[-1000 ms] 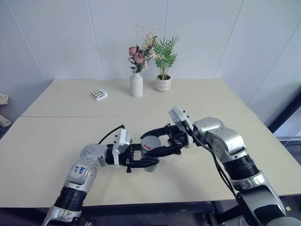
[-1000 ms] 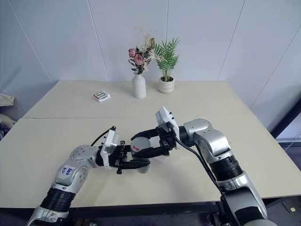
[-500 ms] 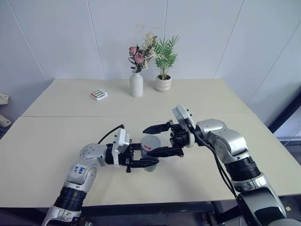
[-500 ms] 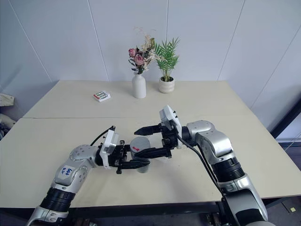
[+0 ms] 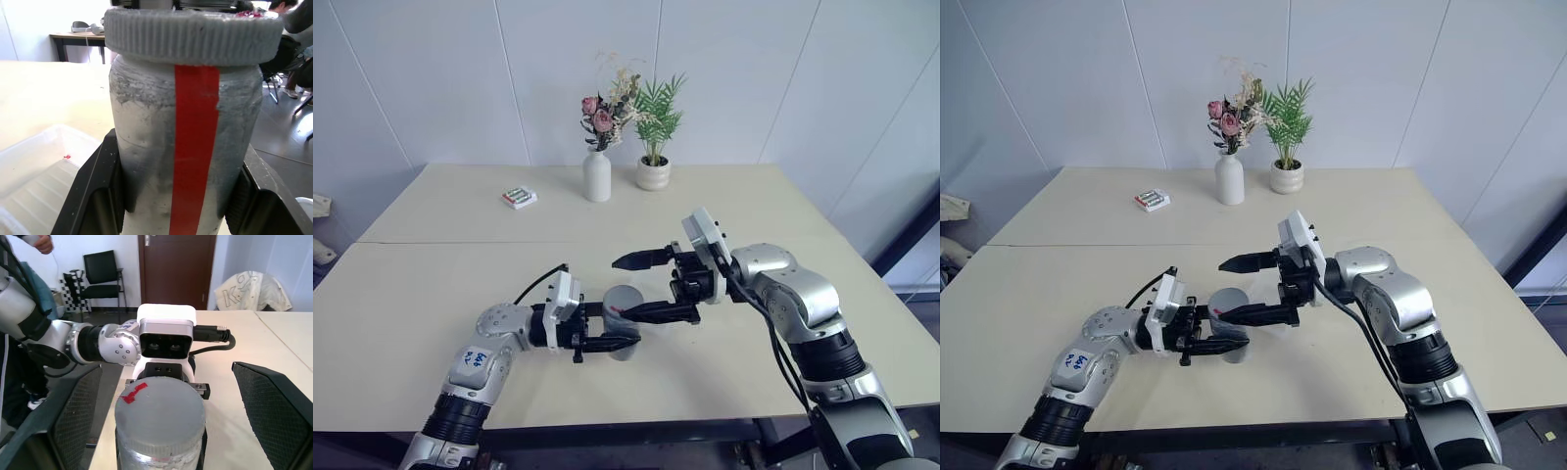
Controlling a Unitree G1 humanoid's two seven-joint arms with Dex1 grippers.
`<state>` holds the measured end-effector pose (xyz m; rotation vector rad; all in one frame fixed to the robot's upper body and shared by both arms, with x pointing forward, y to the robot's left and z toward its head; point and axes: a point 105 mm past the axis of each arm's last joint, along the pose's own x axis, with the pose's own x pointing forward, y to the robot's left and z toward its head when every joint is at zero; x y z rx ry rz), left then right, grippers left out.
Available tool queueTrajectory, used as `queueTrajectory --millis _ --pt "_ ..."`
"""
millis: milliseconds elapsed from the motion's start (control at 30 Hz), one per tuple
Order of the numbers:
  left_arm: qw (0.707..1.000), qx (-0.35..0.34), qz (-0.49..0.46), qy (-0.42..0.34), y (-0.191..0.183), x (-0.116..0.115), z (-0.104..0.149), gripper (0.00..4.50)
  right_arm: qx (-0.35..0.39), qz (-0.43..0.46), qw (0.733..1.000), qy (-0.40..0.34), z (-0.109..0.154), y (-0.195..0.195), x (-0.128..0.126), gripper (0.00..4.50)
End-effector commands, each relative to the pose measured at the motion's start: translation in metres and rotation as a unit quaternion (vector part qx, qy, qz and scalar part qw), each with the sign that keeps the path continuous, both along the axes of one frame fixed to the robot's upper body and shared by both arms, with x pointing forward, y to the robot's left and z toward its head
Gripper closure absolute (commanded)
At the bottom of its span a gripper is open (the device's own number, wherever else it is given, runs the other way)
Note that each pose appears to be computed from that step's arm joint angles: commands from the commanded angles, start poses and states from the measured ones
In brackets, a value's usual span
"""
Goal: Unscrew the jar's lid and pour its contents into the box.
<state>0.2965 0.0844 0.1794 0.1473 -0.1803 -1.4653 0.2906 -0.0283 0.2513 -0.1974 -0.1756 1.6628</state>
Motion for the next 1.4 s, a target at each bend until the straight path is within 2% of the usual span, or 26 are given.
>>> queueTrajectory --millis 33,200,700,1400 --pt "1.000 -0.014 -0.002 -0.022 0.000 -0.005 0.012 2.46 -0.004 -0.023 1.000 -0.020 0.001 0.004 0.000 0.03" --pt "1.000 -0.015 -0.001 -0.020 -0.002 -0.005 0.012 2.46 -0.007 -0.048 0.999 -0.014 -0.005 0.010 0.006 0.03" --pt "1.000 -0.014 -0.003 -0.017 -0.005 -0.006 0.010 2.46 0.024 -0.078 0.997 -0.003 0.003 0.002 0.014 0.03" --pt "1.000 -0.018 0.006 -0.017 -0.003 -0.006 0.010 2.46 0.028 -0.171 0.985 0.014 0.002 -0.065 0.029 0.03"
